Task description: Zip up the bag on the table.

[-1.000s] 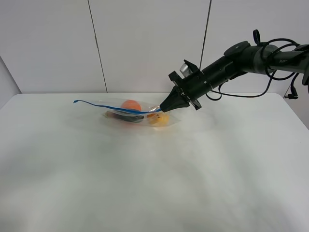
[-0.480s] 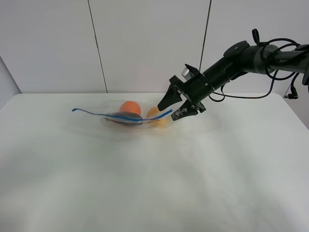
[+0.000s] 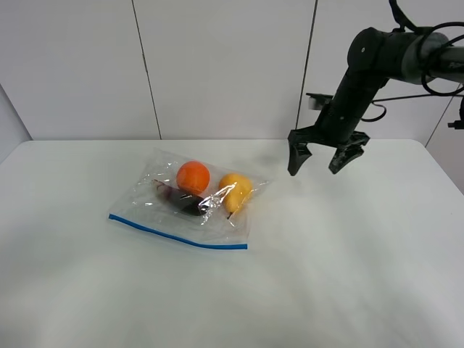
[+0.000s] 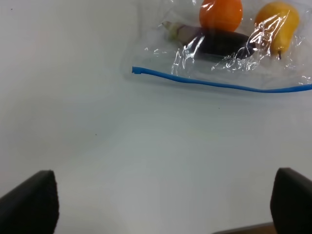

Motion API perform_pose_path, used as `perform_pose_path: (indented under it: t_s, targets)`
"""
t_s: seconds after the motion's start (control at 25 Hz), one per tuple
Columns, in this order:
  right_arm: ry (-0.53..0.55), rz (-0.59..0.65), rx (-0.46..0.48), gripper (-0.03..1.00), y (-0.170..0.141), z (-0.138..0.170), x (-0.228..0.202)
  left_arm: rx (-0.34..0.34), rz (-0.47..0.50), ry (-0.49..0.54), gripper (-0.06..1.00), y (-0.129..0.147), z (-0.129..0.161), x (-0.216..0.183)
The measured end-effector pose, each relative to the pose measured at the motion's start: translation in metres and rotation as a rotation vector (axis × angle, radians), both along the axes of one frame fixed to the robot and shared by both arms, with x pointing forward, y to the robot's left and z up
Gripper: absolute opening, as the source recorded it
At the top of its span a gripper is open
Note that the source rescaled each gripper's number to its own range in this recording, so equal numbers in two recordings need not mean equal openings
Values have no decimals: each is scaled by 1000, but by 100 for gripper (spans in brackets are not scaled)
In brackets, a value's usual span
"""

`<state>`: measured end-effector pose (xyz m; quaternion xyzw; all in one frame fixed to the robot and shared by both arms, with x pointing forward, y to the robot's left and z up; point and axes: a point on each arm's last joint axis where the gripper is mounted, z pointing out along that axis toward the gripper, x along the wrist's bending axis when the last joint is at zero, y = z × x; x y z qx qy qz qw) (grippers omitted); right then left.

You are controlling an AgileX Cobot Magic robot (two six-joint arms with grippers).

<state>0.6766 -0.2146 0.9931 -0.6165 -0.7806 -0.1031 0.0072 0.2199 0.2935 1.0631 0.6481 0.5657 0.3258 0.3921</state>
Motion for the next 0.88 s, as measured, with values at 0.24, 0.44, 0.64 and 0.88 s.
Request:
perform_pose_path:
  t_s: [0.24, 0.44, 0.64, 0.88]
  targets:
    - [-37, -23, -124, 100, -19, 8, 1, 0, 0, 0, 100, 0, 0, 0]
    - [-43, -85, -121, 100, -43, 18, -5, 0, 22, 0, 100, 0, 0, 0]
    - [-22, -94, -124, 100, -50, 32, -36, 0, 33, 0, 100, -1, 0, 0]
    - [37, -89, -137, 100, -56, 40, -99, 0, 33, 0, 100, -1, 0, 0]
